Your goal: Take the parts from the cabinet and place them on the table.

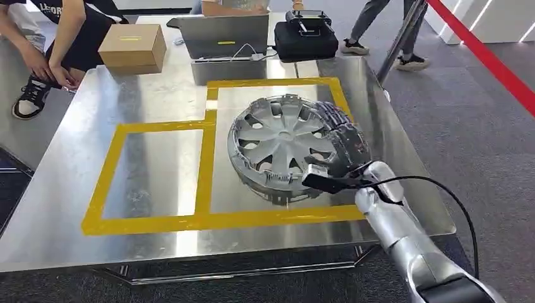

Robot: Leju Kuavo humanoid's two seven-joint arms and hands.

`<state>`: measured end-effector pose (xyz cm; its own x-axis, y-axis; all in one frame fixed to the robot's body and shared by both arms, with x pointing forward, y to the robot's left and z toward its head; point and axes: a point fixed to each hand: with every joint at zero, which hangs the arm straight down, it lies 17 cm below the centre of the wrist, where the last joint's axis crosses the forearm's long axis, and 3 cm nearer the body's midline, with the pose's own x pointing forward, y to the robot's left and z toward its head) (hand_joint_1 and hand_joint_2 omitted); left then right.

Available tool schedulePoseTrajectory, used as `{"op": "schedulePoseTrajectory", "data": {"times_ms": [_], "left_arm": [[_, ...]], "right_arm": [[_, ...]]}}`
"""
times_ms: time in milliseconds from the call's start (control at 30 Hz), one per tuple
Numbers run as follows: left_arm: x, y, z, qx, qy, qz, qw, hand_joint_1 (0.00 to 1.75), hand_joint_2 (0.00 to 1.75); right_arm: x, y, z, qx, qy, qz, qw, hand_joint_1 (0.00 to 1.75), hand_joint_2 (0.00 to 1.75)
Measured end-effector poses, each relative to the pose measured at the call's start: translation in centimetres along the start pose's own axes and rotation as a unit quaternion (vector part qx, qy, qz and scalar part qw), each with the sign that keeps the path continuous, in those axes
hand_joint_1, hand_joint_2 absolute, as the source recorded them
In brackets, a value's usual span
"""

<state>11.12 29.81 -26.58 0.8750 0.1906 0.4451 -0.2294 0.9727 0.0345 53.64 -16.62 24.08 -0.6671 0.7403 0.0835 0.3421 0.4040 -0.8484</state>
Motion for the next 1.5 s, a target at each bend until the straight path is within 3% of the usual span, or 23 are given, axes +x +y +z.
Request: {"op": "schedulePoseTrajectory", "data": {"times_ms": [200,433,733,1233,1500], "left_arm": [[-0.3,0.3,0.1,0.007,-0.001,0.011,1.000,0.00,0.00],[-0.7,0.1,0.3,0.010,0.001,0.018,1.000,0.00,0.00],[-0.9,-1.3,0.4,-0.005,0.004,0.014,1.000,0.00,0.00],[-0.9,-1.8,0.4,-0.012,0.007,0.000,1.000,0.00,0.00],[-0.1,0.1,0.1,-0.001,-0.007,-0.014,1.000,0.00,0.00]], "right_arm": [[3.7,-10.5,7.5,-0.175,-0.019,0.020,0.984,0.00,0.00],[8.9,-16.6,14.4,-0.234,-0.037,0.014,0.971,0.00,0.00],[10.3,-18.2,19.0,-0.227,0.007,0.000,0.974,0.00,0.00],[4.6,-19.7,24.0,-0.258,0.139,-0.094,0.951,0.00,0.00],[2.1,-17.0,26.1,-0.260,0.198,-0.165,0.931,0.00,0.00]]}}
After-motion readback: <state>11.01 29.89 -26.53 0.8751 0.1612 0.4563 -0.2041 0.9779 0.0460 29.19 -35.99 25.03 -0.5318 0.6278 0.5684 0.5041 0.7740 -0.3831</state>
